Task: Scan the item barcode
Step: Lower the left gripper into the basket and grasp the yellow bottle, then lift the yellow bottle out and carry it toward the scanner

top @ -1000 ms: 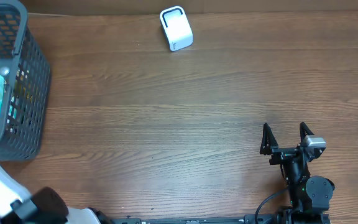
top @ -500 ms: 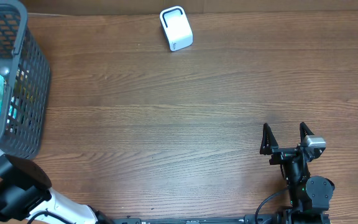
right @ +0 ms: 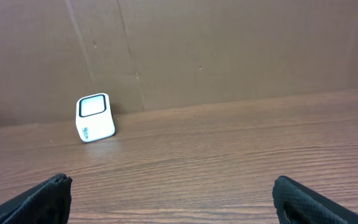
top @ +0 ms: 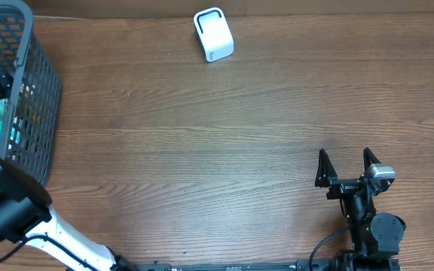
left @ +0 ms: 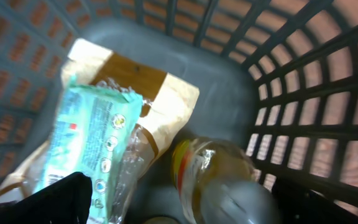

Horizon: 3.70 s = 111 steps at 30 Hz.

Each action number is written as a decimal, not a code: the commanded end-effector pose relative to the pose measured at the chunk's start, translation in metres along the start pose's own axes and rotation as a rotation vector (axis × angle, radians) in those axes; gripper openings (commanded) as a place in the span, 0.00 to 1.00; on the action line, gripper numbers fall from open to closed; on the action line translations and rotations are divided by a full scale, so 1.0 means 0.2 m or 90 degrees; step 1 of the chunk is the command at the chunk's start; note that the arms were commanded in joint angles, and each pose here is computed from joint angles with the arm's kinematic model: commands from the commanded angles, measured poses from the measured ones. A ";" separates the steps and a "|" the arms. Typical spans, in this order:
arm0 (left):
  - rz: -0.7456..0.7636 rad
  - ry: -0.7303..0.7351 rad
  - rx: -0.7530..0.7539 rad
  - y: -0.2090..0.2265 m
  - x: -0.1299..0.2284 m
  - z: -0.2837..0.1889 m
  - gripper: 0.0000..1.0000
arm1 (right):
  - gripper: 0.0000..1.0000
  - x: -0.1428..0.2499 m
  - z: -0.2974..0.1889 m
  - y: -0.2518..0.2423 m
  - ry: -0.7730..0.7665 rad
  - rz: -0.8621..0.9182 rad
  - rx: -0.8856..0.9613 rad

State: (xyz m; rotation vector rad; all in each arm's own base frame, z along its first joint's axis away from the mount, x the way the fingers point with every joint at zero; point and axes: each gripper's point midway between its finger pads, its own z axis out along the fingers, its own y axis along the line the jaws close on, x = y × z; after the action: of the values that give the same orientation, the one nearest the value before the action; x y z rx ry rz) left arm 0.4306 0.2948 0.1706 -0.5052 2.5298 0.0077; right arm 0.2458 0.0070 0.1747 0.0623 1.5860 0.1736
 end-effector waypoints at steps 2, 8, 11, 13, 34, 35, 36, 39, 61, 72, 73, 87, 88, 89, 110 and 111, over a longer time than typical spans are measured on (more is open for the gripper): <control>0.054 0.022 0.039 -0.08 0.03 0.13 0.94 | 1.00 0.01 0.00 0.00 -0.001 0.002 0.003; 0.074 0.040 0.056 -0.13 0.06 0.22 0.80 | 1.00 0.01 0.00 0.00 -0.001 0.002 0.003; 0.078 0.035 0.056 -0.14 0.05 0.23 0.72 | 1.00 0.01 0.00 0.00 -0.001 0.002 0.003; 0.079 0.033 0.056 -0.14 0.04 0.23 0.63 | 1.00 0.01 0.00 0.00 -0.001 0.002 0.003; 0.078 0.059 0.014 -0.08 0.08 0.22 0.34 | 1.00 0.01 0.00 0.00 -0.001 0.002 0.003; 0.078 0.058 0.013 -0.08 0.08 0.22 0.34 | 1.00 0.01 0.00 0.00 -0.001 0.002 0.003; 0.076 0.054 0.012 -0.08 0.06 0.21 0.33 | 1.00 0.01 0.00 0.00 -0.001 0.002 0.003; 0.053 0.032 0.006 -0.08 0.00 0.16 0.32 | 1.00 0.01 0.00 0.00 -0.001 0.002 0.003; 0.009 -0.541 0.047 -0.66 -0.70 -1.75 0.24 | 1.00 0.01 0.00 0.00 -0.001 0.002 0.003; 0.145 -0.477 0.257 -1.51 -0.36 -1.90 0.22 | 1.00 0.01 0.00 0.00 -0.001 0.002 0.003; 0.146 -0.452 0.259 -1.56 -0.32 -1.86 0.22 | 1.00 0.01 0.00 0.00 -0.001 0.002 0.003; 0.225 -0.068 0.277 -2.45 0.34 -1.03 0.22 | 1.00 0.01 0.00 0.00 -0.001 0.002 0.003; 0.232 -0.045 0.276 -2.51 0.40 -0.97 0.24 | 1.00 0.01 0.00 0.00 -0.001 0.002 0.003; 0.239 -0.026 0.275 -2.57 0.46 -0.92 0.25 | 1.00 0.01 0.00 0.00 -0.001 0.003 0.003; 0.314 0.052 0.210 -3.21 1.29 -0.45 0.26 | 1.00 0.01 0.00 0.00 -0.001 0.003 0.003; 0.323 0.052 0.206 -3.22 1.33 -0.44 0.27 | 1.00 0.01 0.00 0.00 -0.001 0.002 0.003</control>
State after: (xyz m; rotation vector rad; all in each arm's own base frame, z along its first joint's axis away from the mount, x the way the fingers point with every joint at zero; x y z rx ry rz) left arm 0.4075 -0.4037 0.1753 0.3363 2.6166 -0.2861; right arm 0.2458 0.0070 0.1748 0.0622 1.5856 0.1730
